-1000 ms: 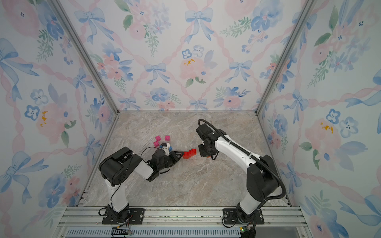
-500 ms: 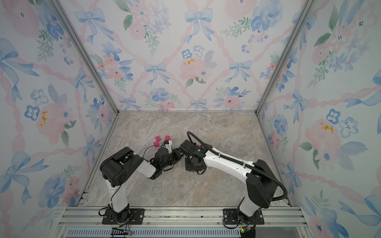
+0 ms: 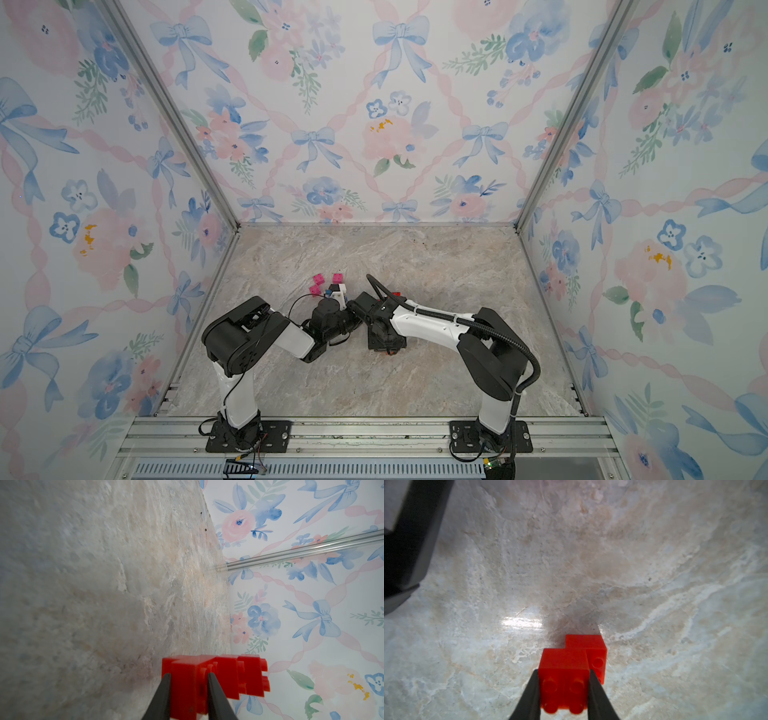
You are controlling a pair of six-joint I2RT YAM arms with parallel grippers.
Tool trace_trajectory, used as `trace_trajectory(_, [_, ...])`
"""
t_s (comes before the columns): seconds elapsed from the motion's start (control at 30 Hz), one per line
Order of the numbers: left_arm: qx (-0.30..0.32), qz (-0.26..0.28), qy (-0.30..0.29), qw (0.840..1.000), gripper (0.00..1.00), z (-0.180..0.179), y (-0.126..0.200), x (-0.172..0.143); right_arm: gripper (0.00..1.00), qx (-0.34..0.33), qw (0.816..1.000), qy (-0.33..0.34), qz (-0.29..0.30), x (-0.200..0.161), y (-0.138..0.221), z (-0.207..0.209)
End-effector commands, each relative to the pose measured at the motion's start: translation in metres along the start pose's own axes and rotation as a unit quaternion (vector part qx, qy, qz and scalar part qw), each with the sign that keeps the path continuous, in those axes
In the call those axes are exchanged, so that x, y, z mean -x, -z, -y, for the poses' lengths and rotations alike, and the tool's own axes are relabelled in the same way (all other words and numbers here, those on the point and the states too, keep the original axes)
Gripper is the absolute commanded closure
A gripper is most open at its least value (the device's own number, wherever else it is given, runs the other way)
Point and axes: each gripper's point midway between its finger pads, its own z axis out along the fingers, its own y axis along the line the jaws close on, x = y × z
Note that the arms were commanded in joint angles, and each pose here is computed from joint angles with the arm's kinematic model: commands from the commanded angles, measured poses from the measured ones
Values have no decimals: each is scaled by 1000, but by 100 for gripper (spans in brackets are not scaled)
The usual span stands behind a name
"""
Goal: Assemble the letter v with lego
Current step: Place the lego brick at the center of the board, then pick up the lego brick from the center of the board.
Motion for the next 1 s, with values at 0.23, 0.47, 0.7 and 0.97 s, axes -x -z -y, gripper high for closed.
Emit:
trace_trajectory(0.23, [13, 0, -3, 1000, 100, -13, 2, -6, 49, -17, 1000, 14, 13, 1, 9, 6])
trace_trajectory(0.47, [10, -5, -5, 1000, 100, -10, 4, -11, 34, 17, 999, 14, 42, 21, 62, 31])
trace_trajectory(0.7, [-1, -26, -2, 1000, 100, 1, 4, -32, 3, 99, 992, 35, 77, 53, 88, 61])
trace_trajectory(0.97, [-3, -49, -1, 999, 100, 3, -8, -54, 9, 260, 961, -74, 59, 83, 71, 71])
